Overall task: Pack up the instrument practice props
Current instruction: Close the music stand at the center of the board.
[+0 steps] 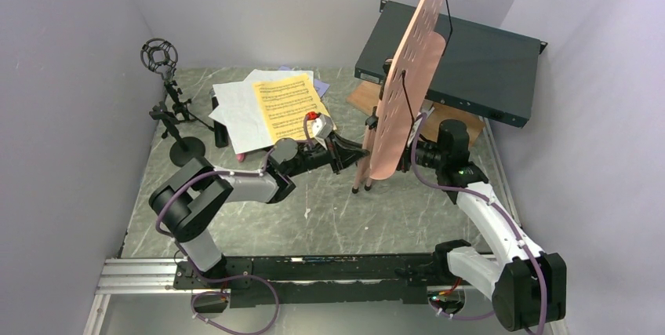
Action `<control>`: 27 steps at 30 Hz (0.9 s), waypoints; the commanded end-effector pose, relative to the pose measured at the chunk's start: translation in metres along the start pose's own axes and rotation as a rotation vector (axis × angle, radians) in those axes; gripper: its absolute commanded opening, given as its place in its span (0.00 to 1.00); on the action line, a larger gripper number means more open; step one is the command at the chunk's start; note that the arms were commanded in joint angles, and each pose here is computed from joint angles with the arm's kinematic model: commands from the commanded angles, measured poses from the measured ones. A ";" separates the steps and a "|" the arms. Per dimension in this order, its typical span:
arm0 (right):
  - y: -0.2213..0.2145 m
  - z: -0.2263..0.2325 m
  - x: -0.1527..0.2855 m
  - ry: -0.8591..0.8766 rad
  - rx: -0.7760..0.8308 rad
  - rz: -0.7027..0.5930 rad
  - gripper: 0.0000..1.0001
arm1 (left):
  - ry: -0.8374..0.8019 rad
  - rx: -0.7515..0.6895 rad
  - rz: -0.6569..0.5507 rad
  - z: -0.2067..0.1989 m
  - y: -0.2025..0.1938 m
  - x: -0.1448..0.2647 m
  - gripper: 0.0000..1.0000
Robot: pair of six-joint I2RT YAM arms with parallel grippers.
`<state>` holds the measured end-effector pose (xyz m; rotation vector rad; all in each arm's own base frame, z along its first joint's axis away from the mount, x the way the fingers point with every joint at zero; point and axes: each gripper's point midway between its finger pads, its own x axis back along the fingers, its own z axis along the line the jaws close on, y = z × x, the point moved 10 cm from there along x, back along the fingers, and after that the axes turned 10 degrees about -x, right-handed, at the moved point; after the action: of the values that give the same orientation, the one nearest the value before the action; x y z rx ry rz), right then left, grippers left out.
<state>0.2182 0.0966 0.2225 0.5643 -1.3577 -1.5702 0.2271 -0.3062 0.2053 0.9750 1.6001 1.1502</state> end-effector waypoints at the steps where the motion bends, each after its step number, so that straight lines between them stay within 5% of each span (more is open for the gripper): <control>1: 0.023 0.016 -0.002 0.141 0.130 -0.070 0.00 | -0.084 0.095 0.008 -0.027 0.010 0.000 0.08; 18: 0.011 0.018 -0.011 0.183 0.162 -0.014 0.00 | -0.088 0.045 0.037 -0.040 0.038 0.014 0.51; 27: 0.009 0.018 -0.012 0.188 0.161 -0.011 0.00 | -0.014 -0.039 0.069 -0.054 0.086 0.035 0.87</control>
<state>0.2103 0.1115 0.2198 0.7011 -1.3495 -1.4145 0.1820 -0.2741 0.2586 1.0574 1.5771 1.1761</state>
